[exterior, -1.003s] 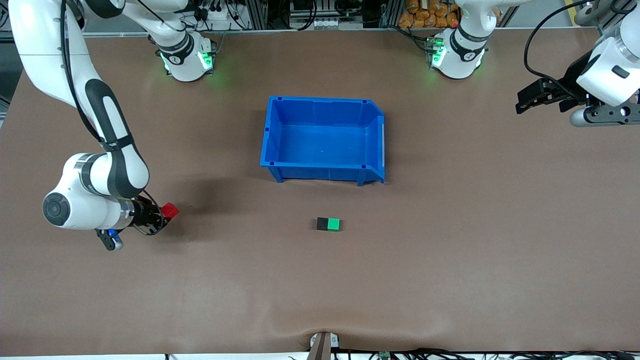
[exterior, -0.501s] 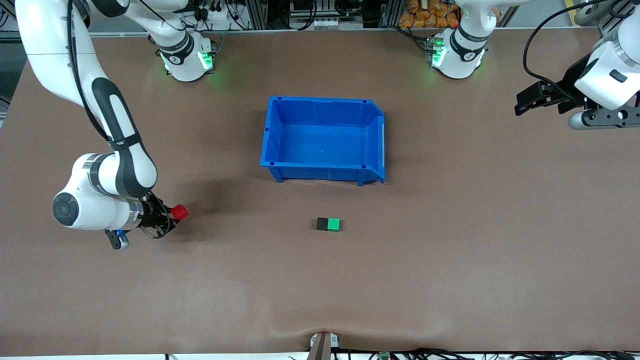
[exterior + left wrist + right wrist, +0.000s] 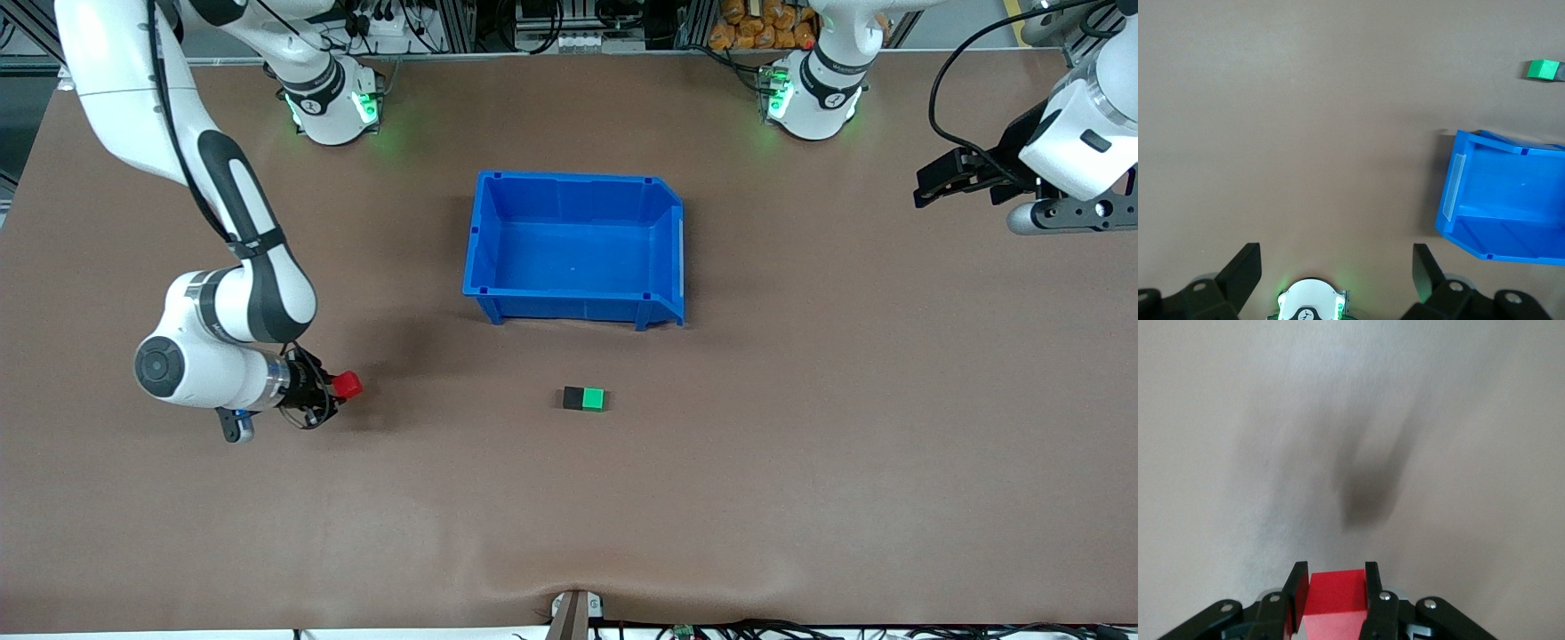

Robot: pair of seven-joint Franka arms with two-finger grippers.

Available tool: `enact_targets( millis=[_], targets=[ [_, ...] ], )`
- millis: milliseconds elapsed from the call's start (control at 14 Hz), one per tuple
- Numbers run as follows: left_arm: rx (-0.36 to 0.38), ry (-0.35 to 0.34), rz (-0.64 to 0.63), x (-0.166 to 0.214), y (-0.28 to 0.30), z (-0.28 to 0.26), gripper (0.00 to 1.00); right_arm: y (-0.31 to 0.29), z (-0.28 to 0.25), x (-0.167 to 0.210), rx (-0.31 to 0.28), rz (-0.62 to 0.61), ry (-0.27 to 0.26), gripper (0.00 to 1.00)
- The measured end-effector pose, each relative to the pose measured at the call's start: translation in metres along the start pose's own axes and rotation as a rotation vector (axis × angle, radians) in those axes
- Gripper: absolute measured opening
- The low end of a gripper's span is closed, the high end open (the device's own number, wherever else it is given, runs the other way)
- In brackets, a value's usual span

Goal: Attach green and red cubes to black cube
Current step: 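Carry the red cube with the right gripper toward the black cube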

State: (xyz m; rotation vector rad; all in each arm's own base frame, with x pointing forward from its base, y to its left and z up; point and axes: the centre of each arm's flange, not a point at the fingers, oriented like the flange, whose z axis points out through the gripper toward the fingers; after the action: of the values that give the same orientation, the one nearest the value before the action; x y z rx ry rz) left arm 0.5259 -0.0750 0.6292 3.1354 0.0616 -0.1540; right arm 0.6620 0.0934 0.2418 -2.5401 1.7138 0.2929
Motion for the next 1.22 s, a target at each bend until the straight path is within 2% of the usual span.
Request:
enact_targets(
  millis=[716, 1218],
  targets=[
    [0.0, 0.0, 0.0, 0.0, 0.0, 0.0, 1.0, -0.016, 0.012, -0.039, 0.043, 0.12, 0.021, 0.39],
    [0.0, -0.003, 0.0, 0.001, 0.0, 0.001, 1.0, -0.025, 0.019, -0.061, 0.07, 0.18, -0.04, 0.39]
  ],
)
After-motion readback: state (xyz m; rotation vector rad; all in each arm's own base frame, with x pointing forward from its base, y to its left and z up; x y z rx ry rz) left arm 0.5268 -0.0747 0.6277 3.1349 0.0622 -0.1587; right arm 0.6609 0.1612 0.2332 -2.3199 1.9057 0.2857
